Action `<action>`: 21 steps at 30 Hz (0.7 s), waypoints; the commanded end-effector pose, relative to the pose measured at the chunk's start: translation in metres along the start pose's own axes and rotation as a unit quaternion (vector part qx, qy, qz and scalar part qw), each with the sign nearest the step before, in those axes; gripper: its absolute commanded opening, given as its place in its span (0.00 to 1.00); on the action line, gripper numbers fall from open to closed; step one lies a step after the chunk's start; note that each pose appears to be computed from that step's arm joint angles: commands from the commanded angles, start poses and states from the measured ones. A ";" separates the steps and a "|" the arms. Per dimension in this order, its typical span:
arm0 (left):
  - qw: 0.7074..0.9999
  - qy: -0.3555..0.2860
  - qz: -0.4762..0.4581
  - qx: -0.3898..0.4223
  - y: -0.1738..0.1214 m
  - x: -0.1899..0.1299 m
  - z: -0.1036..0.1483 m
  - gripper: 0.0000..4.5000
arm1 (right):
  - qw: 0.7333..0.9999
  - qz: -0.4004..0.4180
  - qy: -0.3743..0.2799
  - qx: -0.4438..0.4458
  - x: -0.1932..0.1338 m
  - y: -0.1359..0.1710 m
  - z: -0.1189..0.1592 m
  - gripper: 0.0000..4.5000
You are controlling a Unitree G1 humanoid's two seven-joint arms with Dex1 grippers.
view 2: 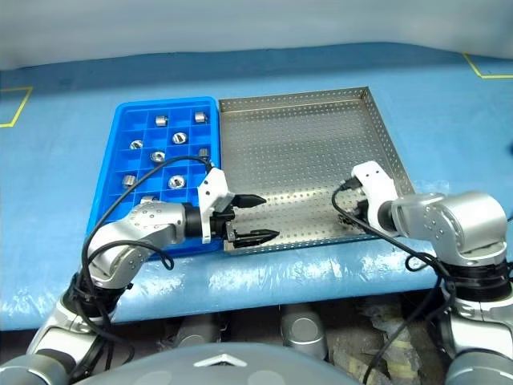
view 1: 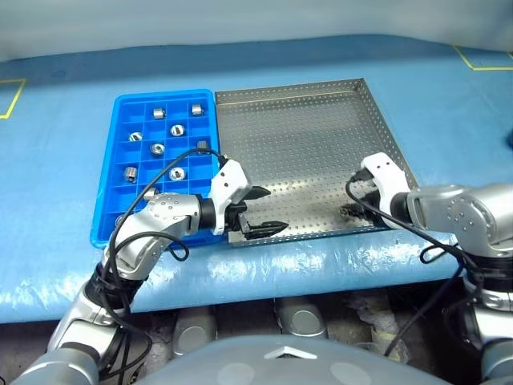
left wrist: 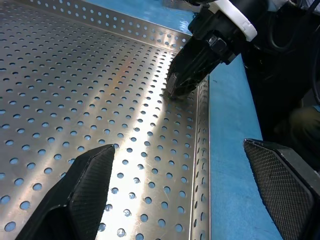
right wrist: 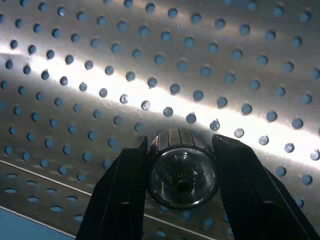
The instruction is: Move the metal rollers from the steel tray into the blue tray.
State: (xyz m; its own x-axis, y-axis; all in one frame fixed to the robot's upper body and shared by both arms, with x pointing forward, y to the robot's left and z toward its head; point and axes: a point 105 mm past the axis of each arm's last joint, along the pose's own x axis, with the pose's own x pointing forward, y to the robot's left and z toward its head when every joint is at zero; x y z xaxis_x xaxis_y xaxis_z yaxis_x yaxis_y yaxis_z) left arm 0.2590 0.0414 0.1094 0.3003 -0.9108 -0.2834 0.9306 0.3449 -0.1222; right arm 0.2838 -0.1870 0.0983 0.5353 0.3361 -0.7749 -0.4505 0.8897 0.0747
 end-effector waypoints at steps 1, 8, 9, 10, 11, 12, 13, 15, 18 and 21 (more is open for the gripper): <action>0.996 -0.032 0.076 0.045 0.026 -0.027 0.028 1.00 | 0.994 0.049 -0.086 -0.049 -0.008 0.038 0.038 0.38; 0.970 -0.007 0.226 0.085 0.068 -0.097 0.041 1.00 | 0.936 0.193 -0.256 -0.146 -0.017 0.131 0.095 0.38; 0.965 -0.001 0.246 0.087 0.072 -0.106 0.041 1.00 | 0.930 0.213 -0.263 -0.146 -0.016 0.141 0.098 0.38; 0.960 0.003 0.266 0.088 0.076 -0.117 0.042 1.00 | 0.922 0.241 -0.267 -0.142 -0.014 0.154 0.101 0.38; 0.954 0.009 0.284 0.090 0.078 -0.126 0.042 1.00 | 0.916 0.262 -0.268 -0.143 -0.011 0.165 0.104 0.38; 0.951 0.012 0.294 0.091 0.080 -0.132 0.042 1.00 | 0.913 0.274 -0.268 -0.143 -0.008 0.172 0.105 0.38; 0.948 0.019 0.305 0.093 0.081 -0.138 0.040 1.00 | 0.912 0.278 -0.265 -0.143 -0.002 0.177 0.106 0.38; 0.943 0.024 0.318 0.092 0.080 -0.144 0.038 1.00 | 0.912 0.284 -0.260 -0.144 0.008 0.183 0.106 0.38; 0.943 0.025 0.322 0.087 0.077 -0.145 0.034 1.00 | 0.911 0.294 -0.246 -0.152 0.020 0.188 0.103 0.38; 0.943 0.020 0.322 0.080 0.073 -0.143 0.031 1.00 | 0.914 0.291 -0.234 -0.159 0.034 0.187 0.104 0.38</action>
State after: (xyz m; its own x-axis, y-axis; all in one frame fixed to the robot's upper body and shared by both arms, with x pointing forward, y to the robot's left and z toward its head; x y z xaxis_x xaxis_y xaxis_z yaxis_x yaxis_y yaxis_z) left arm 0.2935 0.1932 0.1564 0.7938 -0.5090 -0.3328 0.5859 0.7867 0.1944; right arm 0.2877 0.0186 0.1406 0.3488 0.8719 -0.3438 -0.8851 0.4270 0.1851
